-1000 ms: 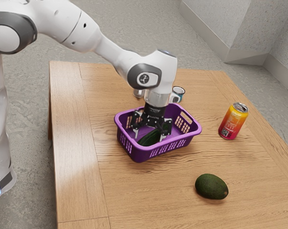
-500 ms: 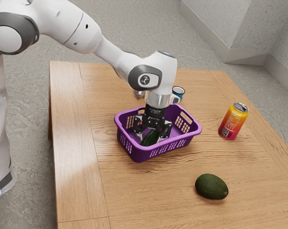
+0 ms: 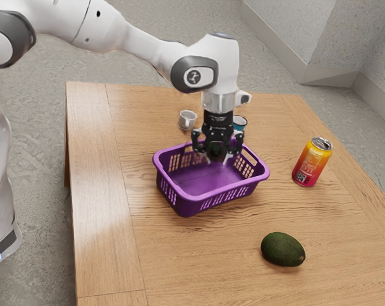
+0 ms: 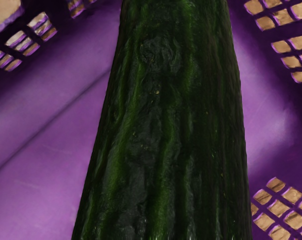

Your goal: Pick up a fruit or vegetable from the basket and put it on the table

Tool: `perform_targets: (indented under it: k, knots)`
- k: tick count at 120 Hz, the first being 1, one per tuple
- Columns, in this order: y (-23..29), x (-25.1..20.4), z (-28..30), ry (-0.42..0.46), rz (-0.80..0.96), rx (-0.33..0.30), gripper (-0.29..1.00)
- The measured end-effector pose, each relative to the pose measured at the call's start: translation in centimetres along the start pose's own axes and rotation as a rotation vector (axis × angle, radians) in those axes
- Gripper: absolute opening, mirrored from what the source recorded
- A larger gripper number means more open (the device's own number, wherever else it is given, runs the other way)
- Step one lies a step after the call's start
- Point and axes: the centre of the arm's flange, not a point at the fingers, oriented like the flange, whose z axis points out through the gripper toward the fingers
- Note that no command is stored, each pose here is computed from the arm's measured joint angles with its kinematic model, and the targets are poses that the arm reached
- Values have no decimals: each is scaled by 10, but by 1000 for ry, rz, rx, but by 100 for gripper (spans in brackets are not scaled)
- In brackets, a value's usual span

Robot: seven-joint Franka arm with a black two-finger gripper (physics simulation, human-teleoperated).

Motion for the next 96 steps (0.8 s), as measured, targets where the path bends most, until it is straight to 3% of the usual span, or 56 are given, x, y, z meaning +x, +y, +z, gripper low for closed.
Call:
perform_targets:
  k: [19, 40, 51, 80, 85, 96]
  knots:
    - [35, -32, -119, 184, 127, -116, 19]
    - [45, -29, -157, 296, 149, -94, 17]
    - [51, -43, -158, 299, 169, -85, 17]
    - [127, -203, -94, 191, 428, -91, 16]
    - [136, -197, -83, 189, 419, -86, 15]
    - [147, -141, -74, 203, 331, -82, 16]
